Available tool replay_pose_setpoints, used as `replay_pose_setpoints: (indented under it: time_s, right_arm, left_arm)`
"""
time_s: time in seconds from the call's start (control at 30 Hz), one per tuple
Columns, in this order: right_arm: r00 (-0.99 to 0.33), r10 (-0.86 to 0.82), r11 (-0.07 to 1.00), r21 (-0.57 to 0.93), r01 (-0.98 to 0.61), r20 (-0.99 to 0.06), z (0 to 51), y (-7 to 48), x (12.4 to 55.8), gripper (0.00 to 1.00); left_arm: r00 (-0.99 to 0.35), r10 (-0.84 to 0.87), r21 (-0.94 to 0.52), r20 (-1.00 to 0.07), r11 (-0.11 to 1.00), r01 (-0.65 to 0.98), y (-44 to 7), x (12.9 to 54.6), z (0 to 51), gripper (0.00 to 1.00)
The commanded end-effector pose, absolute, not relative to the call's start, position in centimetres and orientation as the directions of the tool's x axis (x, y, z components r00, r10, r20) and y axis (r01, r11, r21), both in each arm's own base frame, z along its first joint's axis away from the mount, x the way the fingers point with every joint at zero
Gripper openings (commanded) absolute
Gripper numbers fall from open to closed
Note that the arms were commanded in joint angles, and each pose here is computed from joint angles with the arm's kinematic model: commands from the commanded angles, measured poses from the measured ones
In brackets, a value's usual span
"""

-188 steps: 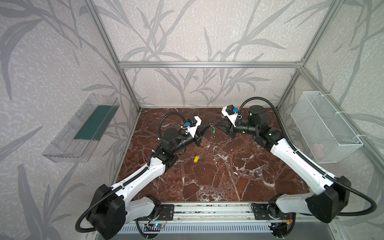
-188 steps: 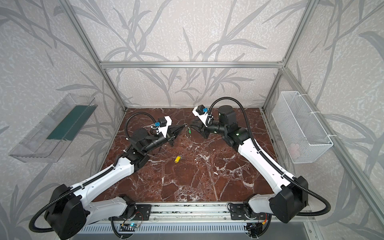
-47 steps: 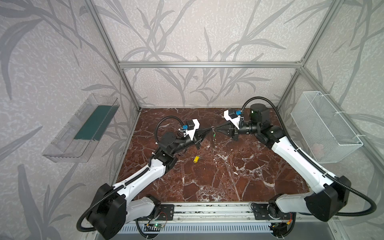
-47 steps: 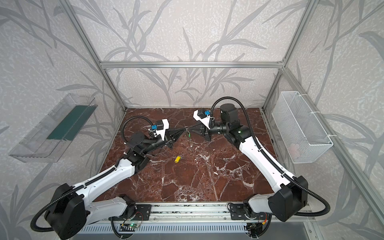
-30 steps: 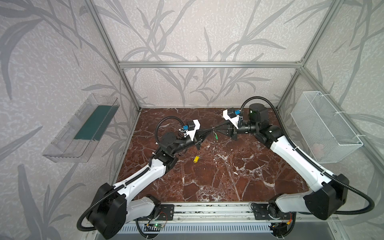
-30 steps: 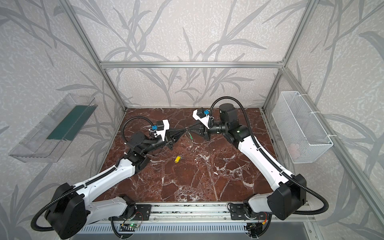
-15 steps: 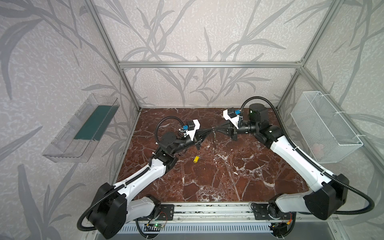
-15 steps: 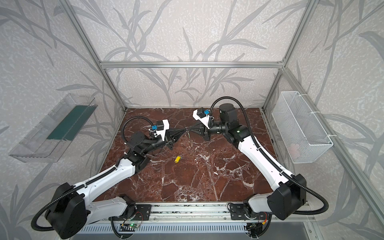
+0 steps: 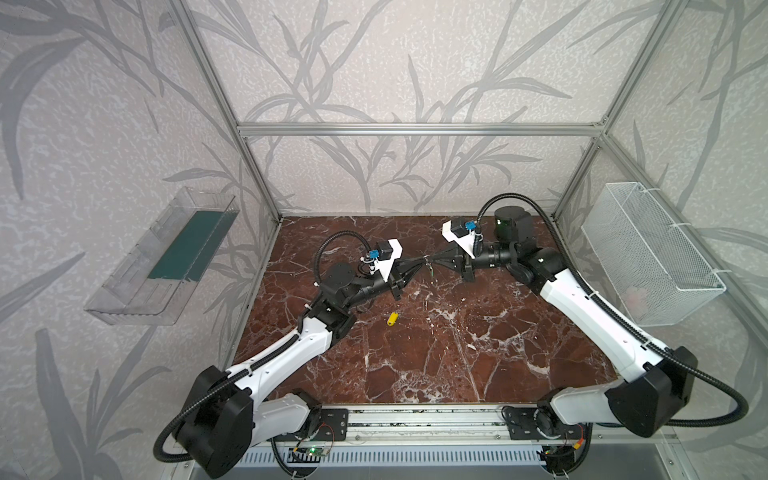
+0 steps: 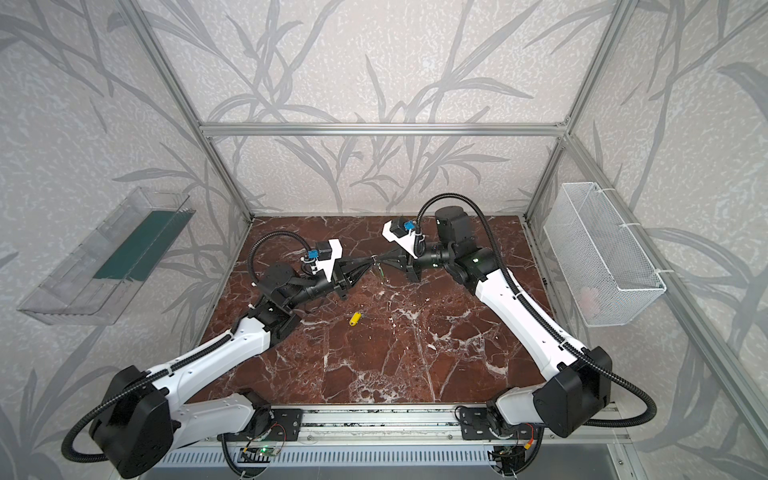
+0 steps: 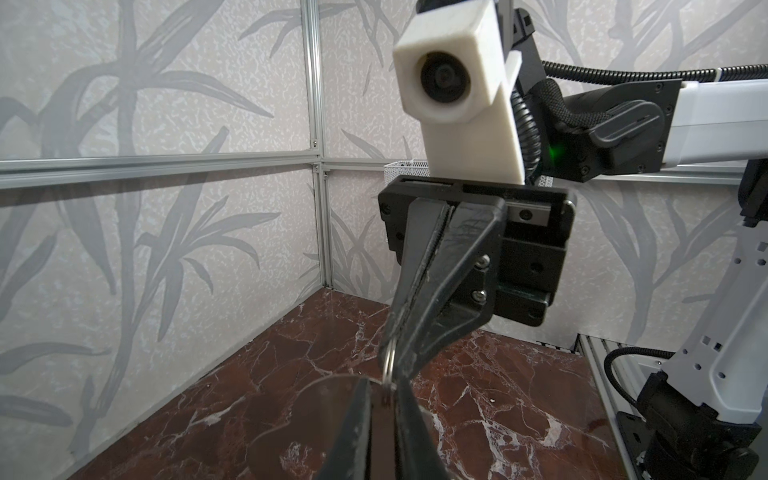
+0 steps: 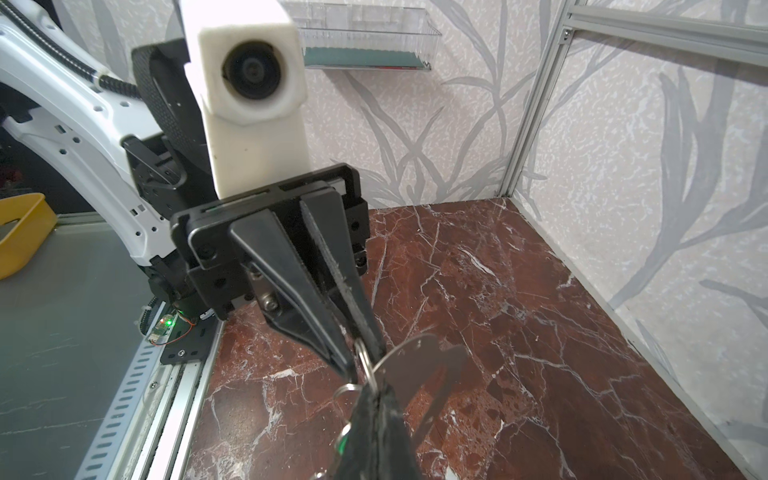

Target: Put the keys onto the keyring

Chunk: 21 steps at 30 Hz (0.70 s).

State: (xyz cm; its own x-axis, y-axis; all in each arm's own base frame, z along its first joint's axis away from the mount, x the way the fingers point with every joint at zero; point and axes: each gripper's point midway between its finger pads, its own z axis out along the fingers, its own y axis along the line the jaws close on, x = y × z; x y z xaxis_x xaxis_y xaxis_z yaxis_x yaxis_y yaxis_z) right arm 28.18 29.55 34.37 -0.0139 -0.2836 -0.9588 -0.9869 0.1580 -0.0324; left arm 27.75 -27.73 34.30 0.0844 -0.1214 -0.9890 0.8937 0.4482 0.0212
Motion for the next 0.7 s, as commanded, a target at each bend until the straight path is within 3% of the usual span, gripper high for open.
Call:
replay_pose_setpoints:
  time_s: [0.0,0.2,0.5,0.67]
  right_arm:
    - [0.011,-0.343,0.193,-0.082,-0.978,-0.939,34.4,29.2,28.8,0.0]
    - [0.052,-0.477,0.217,-0.175,-0.96,-0.877,33.2,29.0,29.5,0.0]
    - [0.177,-0.624,0.125,-0.321,-0.939,-0.761,31.8,30.0,28.9,0.0]
    - [0.2,-0.637,0.088,-0.328,-0.94,-0.744,31.4,30.9,28.6,0.0]
  left_arm:
    - [0.134,-0.076,0.078,-0.988,0.504,0.86,-26.6,27.6,35.4,0.18]
    - [0.132,0.032,0.129,-0.991,0.531,0.838,-25.8,27.3,34.9,0.2]
    - [0.175,0.135,0.22,-0.975,0.508,0.833,-26.4,27.0,34.1,0.2]
    - [0.166,0.145,0.217,-0.975,0.484,0.848,-27.1,27.1,33.8,0.2]
